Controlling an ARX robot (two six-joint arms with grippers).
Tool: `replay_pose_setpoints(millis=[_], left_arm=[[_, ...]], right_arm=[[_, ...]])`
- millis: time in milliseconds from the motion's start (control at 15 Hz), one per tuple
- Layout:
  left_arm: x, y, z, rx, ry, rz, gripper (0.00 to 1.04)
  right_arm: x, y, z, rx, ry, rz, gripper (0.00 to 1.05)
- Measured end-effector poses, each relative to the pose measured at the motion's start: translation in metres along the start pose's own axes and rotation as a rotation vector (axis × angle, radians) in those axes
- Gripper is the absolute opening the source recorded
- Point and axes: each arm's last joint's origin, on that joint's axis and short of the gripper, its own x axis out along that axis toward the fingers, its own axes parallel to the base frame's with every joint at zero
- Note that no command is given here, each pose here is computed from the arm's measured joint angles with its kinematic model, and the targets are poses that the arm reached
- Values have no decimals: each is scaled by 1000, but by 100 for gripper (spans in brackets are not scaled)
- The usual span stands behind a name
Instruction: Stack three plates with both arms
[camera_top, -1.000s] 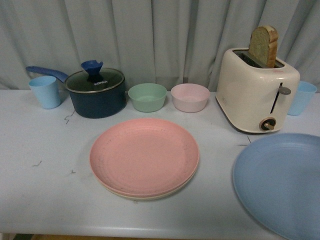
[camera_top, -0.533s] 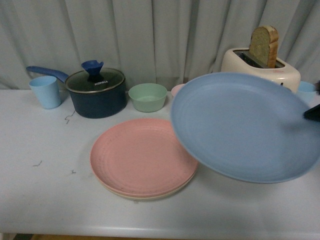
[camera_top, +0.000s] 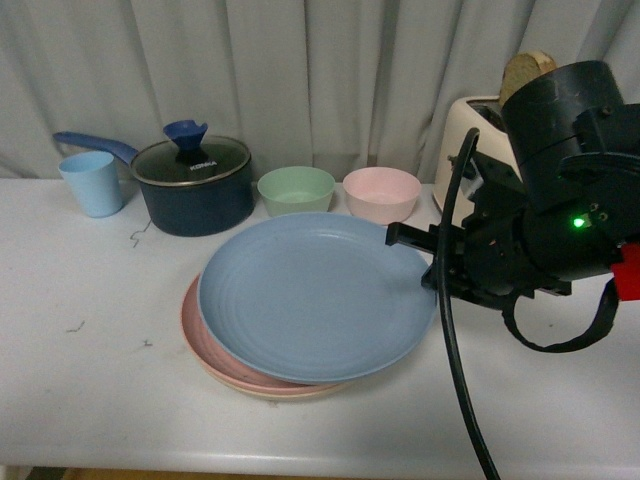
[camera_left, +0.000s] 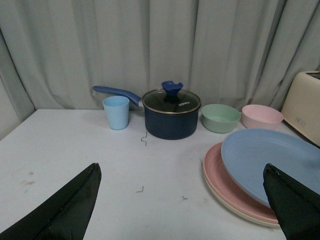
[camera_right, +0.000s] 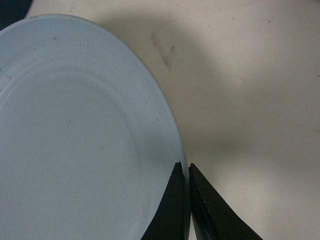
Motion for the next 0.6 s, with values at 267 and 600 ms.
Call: replay_pose_setpoints(millis=[267, 600], left_arm=[[0, 0, 0, 0, 0, 0, 98], [0, 0, 0, 0, 0, -3, 98]], right_arm=[[14, 6, -6, 41, 0, 28, 27], [-76, -9, 9, -48, -583, 53, 62]])
